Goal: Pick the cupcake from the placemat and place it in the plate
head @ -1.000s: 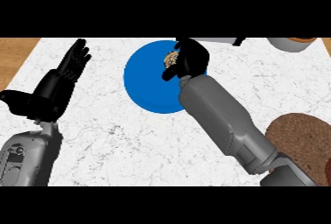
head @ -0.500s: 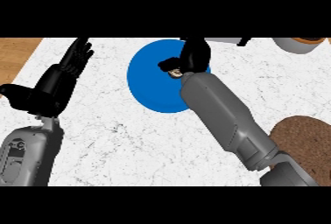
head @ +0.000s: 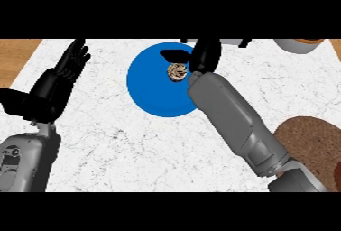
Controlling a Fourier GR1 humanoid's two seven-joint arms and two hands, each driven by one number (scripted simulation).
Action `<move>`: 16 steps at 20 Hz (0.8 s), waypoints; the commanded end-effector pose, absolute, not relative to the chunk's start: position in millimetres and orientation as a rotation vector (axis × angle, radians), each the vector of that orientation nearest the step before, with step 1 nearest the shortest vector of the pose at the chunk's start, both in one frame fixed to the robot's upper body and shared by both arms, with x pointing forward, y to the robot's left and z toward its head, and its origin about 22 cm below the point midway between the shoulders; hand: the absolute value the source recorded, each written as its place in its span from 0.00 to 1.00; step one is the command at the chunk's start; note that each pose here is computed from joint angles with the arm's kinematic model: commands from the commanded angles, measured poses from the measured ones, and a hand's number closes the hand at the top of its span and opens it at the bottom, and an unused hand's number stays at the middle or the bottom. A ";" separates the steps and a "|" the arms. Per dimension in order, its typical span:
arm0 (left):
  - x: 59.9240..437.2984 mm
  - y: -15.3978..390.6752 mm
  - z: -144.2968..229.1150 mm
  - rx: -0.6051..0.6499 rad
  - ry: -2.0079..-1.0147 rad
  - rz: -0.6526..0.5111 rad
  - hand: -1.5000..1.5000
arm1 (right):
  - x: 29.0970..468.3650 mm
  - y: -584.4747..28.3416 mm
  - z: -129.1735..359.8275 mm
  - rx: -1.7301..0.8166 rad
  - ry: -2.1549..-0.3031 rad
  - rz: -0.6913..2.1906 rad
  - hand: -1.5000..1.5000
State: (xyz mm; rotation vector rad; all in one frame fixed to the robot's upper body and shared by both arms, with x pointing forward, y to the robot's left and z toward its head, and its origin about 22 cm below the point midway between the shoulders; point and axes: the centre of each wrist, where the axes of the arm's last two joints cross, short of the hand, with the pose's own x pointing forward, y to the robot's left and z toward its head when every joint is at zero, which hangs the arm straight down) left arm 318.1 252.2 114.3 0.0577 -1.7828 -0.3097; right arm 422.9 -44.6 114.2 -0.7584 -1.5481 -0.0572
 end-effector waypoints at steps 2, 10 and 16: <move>306.2 277.4 95.5 0.129 -1.751 -0.259 0.50 | 413.7 -56.8 97.6 -0.700 -1.574 -0.191 0.00; 292.9 296.5 111.2 0.126 -1.740 -0.228 0.50 | 381.5 -97.6 58.3 -0.667 -1.634 -0.209 0.00; 296.1 303.9 103.2 0.170 -1.734 -0.217 0.50 | 330.7 -115.0 47.5 -0.631 -1.635 -0.149 0.00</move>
